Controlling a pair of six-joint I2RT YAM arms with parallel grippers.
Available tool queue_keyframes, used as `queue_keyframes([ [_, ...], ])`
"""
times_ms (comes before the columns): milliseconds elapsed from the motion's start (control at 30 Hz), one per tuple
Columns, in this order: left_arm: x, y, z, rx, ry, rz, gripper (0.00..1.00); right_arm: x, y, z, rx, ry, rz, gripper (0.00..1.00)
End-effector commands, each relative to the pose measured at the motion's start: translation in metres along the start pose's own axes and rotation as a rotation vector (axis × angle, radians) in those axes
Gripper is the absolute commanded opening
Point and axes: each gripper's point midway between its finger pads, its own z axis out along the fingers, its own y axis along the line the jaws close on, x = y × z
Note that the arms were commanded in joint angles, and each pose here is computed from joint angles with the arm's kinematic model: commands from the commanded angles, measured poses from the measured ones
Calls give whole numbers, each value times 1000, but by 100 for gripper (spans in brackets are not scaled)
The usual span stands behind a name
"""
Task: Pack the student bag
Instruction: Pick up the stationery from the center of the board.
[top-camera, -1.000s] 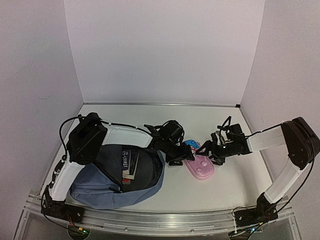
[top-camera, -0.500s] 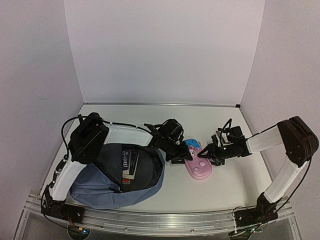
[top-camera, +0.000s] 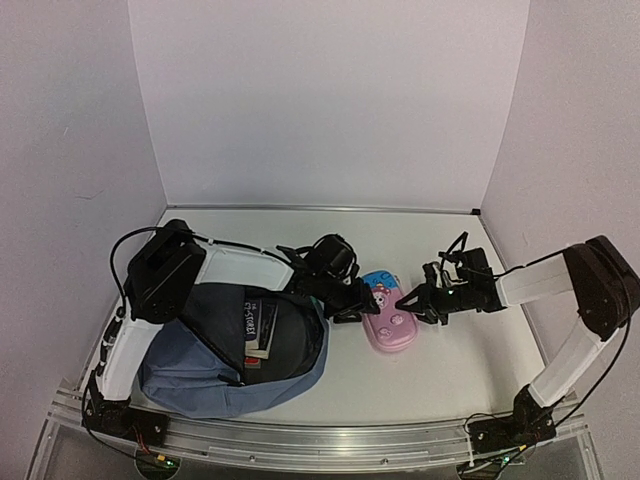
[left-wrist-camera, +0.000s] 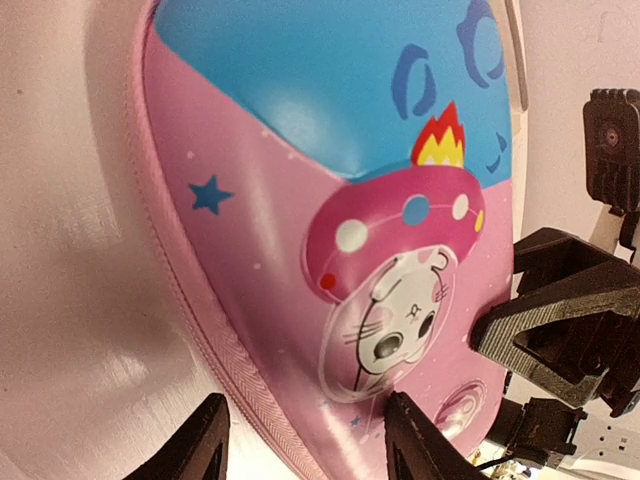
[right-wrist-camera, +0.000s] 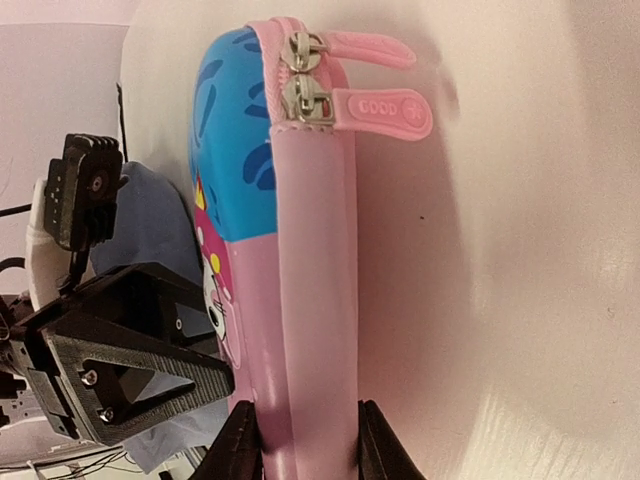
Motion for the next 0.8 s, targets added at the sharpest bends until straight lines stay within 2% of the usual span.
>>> queue_keyframes([
  [0,-33,-54,-70,62,-168,167,65,-24,60,-22,-144,-84,-128,12],
  [100,-38,-66,-107,37,-236,256,75,-31,74,-33,-147,-118,-180,13],
  [200,-41,-62,-137,-15,-280,279,86,-34,85,-43,-125,-115,-249,13],
  [333,-31,-71,-172,18,-287,365,97,-34,105,-55,-145,-106,-318,15],
  [433,-14,-90,-190,101,-230,448,100,-23,126,-59,-202,-64,-373,15],
  [633,0,-93,-215,111,-195,505,100,11,180,-58,-341,39,-507,17],
  [767,3,-85,-224,55,-183,521,100,23,202,-58,-397,81,-546,18],
])
